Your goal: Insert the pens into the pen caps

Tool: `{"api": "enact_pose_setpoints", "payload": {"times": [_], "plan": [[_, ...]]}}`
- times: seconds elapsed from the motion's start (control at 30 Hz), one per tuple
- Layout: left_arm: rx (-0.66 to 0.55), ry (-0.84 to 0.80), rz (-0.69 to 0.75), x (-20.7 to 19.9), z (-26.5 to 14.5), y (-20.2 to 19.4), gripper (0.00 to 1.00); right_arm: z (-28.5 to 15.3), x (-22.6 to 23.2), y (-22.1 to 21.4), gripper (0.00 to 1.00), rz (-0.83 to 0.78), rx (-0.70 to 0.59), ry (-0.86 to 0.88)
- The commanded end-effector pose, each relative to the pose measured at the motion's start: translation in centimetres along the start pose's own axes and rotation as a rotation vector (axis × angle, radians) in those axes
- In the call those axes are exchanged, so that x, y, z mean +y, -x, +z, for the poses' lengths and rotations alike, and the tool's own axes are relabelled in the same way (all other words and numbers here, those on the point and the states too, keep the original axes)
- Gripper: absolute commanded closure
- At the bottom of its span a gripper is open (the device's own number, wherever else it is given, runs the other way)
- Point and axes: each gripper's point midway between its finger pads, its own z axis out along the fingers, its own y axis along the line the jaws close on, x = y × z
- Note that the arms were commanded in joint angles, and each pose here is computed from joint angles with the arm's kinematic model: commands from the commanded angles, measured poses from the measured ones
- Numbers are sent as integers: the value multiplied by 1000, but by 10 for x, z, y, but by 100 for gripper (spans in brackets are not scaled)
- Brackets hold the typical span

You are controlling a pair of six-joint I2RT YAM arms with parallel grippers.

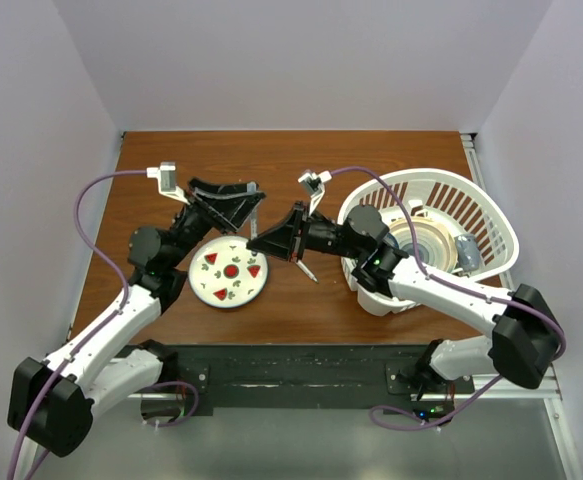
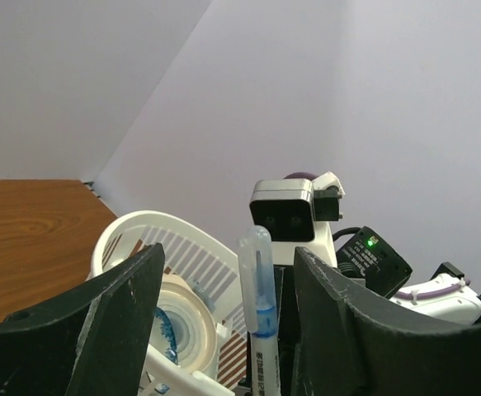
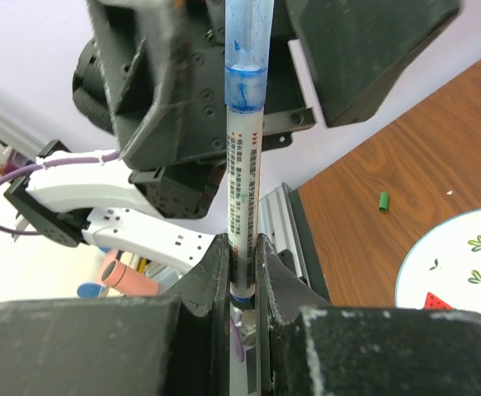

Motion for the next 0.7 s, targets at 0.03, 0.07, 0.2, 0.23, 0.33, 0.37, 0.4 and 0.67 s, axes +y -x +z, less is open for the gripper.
{"api": "enact_pose_setpoints", "payload": {"times": [0.03, 0.07, 0.2, 0.23, 0.33, 0.37, 0.4, 0.67], "plan": [[-31, -31, 91, -19, 13, 23, 31, -9, 12, -3, 100, -48, 29, 37], [-35, -35, 96, -21, 15, 26, 32, -9, 14, -2, 100, -49, 32, 40], [-41, -39, 107, -25, 18, 32, 35, -11, 15, -4, 100, -61, 46, 36], [-41, -39, 110, -26, 18, 32, 40, -12, 15, -4, 100, -58, 48, 34], [-42, -23, 113, -24, 16, 32, 52, -14, 16, -4, 100, -64, 43, 28], [-39, -24, 111, -24, 15, 31, 55, -15, 16, -3, 100, -67, 43, 28], [-31, -27, 107, -24, 14, 29, 59, -15, 16, -3, 100, -68, 42, 23], [60, -56, 52, -17, 1, -2, 100, -14, 11, 3, 100, -82, 38, -13]]}}
